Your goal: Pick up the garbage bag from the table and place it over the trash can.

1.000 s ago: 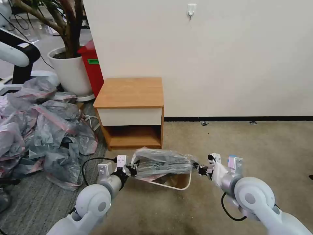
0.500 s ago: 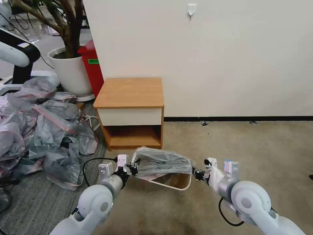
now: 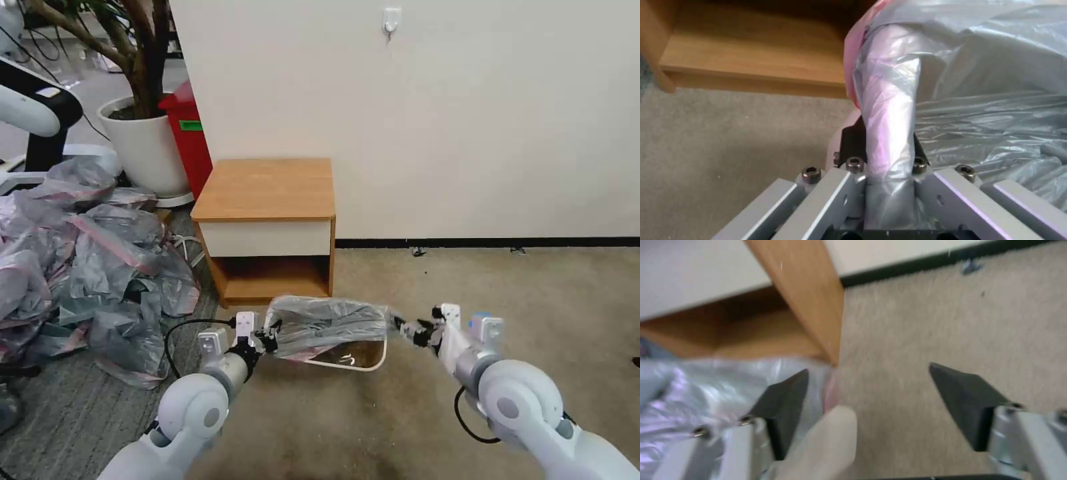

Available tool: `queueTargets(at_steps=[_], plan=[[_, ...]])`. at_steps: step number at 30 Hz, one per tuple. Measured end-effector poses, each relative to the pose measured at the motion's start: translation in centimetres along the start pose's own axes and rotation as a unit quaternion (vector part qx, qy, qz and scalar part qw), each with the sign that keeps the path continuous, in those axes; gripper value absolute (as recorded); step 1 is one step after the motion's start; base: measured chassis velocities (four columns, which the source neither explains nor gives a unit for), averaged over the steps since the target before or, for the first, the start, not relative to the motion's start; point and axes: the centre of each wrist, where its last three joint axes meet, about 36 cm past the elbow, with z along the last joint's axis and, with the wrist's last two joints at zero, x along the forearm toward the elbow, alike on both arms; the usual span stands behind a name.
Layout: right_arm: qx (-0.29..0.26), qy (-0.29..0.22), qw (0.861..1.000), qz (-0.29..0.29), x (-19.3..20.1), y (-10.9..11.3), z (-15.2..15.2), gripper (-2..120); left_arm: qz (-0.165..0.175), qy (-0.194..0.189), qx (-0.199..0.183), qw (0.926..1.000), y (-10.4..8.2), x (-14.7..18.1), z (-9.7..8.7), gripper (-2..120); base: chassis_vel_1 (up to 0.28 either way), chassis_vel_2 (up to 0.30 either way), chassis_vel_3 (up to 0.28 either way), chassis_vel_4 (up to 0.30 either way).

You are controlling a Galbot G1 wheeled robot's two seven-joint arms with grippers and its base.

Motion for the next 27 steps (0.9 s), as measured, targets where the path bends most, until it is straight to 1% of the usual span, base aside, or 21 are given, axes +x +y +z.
queueTargets(at_steps=[1,2,3,5,6,8,10,11,13,14,15,16,18,19,22,23,24,27], plan=[[0.0,0.0,1.0,0.0,0.0,0.0,0.0,77,0.0,0.0,0.0,1.0,0.0,0.0,0.0,3,0.0,0.0,0.0,0.0],[-0.002,0.0,1.0,-0.003,0.2,0.0,-0.1,81,-0.001,-0.001,0.0,1.0,0.0,0.0,-0.1,3,0.0,0.0,0.0,0.0],[-0.003,0.001,1.0,-0.005,0.4,0.1,-0.1,88,-0.001,-0.003,0.001,1.0,0.1,-0.1,-0.2,3,0.0,0.0,0.0,0.0],[-0.006,-0.001,1.0,-0.005,0.6,0.1,-0.1,95,-0.003,-0.007,0.004,1.0,0.2,-0.1,-0.5,3,0.0,0.0,0.0,0.0],[-0.006,-0.001,1.0,-0.005,0.6,0.1,-0.1,95,-0.003,-0.007,0.004,1.0,0.2,-0.1,-0.5,3,0.0,0.0,0.0,0.0],[-0.02,-0.014,1.0,-0.007,1.0,0.1,-0.6,102,-0.005,-0.012,0.008,0.9999,0.3,-0.2,-0.7,3,0.0,0.0,0.0,0.0],[-0.043,-0.028,0.998,-0.02,1.8,0.4,-1.0,106,-0.007,-0.016,0.013,0.9998,0.4,-0.2,-0.8,3,0.0,0.0,0.0,0.0],[-0.043,-0.028,0.998,-0.02,1.8,0.4,-1.0,106,-0.007,-0.016,0.013,0.9998,0.4,-0.2,-0.8,3,0.0,0.0,0.0,0.0],[-0.081,-0.025,0.995,-0.049,3.5,1.4,-1.1,110,-0.01,-0.021,0.019,0.9996,0.5,-0.4,-0.9,3,0.0,0.0,0.0,0.0],[-0.123,-0.009,0.989,-0.086,5.3,2.8,-0.6,112,-0.012,-0.025,0.025,0.9993,0.5,-0.5,-1.1,3,0.0,0.0,0.0,0.0],[-0.123,-0.009,0.989,-0.086,5.3,2.8,-0.6,112,-0.012,-0.025,0.025,0.9993,0.5,-0.5,-1.1,3,0.0,0.0,0.0,0.0],[-0.149,0.005,0.983,-0.109,6.2,3.9,0.1,113,-0.012,-0.028,0.03,0.9991,0.4,-0.5,-1.1,3,0.0,0.0,0.0,0.0],[-0.174,0.025,0.975,-0.136,6.9,5.5,1.1,114,-0.012,-0.031,0.035,0.9989,0.3,-0.6,-1.2,3,0.0,0.0,0.0,0.0],[-0.174,0.025,0.975,-0.136,6.9,5.5,1.1,114,-0.012,-0.031,0.035,0.9989,0.3,-0.6,-1.2,3,0.0,0.0,0.0,0.0],[-0.199,0.041,0.965,-0.167,7.0,7.3,2.1,114,-0.011,-0.032,0.037,0.9987,0.2,-0.4,-1.2,3,0.0,0.0,0.0,0.0],[-0.199,0.041,0.965,-0.167,7.0,7.3,2.1,114,-0.011,-0.032,0.037,0.9987,0.2,-0.4,-1.2,3,0.0,0.0,0.0,0.0],[-0.205,0.045,0.962,-0.177,6.7,8.0,2.3,113,-0.01,-0.032,0.038,0.9987,0.1,-0.2,-1.2,3,0.0,0.0,0.0,0.0],[-0.206,0.049,0.96,-0.183,5.9,8.6,2.8,111,-0.007,-0.032,0.038,0.9987,0.0,0.0,-1.1,3,0.0,0.0,0.0,0.0]])
